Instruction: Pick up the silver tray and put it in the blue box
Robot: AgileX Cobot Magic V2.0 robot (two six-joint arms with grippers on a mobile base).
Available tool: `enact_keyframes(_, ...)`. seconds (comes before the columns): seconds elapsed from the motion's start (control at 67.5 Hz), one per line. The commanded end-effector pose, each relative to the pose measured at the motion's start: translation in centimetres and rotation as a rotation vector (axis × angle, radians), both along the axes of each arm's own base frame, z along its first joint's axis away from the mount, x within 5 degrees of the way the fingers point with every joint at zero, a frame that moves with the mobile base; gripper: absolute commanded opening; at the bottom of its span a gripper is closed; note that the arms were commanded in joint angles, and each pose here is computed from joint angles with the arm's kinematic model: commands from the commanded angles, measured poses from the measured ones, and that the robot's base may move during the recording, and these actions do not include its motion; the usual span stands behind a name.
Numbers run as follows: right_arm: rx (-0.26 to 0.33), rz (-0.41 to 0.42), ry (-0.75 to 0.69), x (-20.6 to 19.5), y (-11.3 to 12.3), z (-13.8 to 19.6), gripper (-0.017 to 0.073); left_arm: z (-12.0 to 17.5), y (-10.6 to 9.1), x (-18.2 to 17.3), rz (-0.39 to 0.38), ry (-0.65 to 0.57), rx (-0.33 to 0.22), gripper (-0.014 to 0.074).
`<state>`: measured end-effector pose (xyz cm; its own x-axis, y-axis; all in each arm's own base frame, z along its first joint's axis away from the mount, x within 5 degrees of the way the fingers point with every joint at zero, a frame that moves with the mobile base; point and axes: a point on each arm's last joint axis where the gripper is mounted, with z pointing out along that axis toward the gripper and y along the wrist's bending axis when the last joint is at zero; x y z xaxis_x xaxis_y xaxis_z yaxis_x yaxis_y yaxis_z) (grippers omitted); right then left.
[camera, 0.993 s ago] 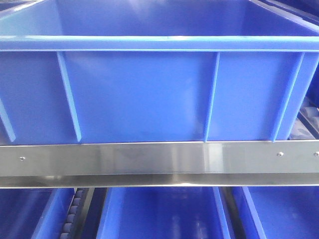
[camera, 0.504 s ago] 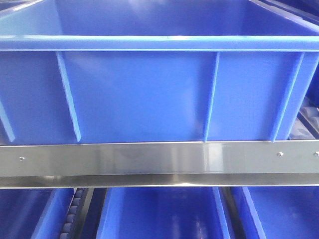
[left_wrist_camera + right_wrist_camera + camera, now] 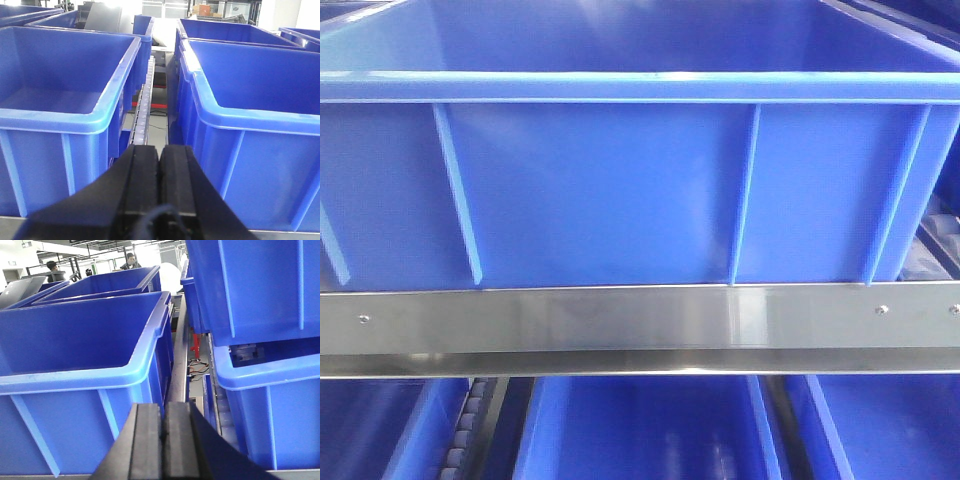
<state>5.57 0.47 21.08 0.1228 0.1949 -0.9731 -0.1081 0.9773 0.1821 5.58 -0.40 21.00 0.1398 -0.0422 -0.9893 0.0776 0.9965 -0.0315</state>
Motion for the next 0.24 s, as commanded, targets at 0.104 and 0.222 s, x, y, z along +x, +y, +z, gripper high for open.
enact_keyframes(0.104, -0.002, -0.006, -0.119, -0.45, -0.05, 1.43, 0.0051, 0.34, 0.06, -0.19, 0.006, -0.087, -0.002, -0.0092)
enact_keyframes(0.222, -0.002, -0.006, -0.119, -0.45, -0.05, 1.43, 0.0051, 0.34, 0.06, -0.19, 0.006, -0.087, -0.002, -0.0092)
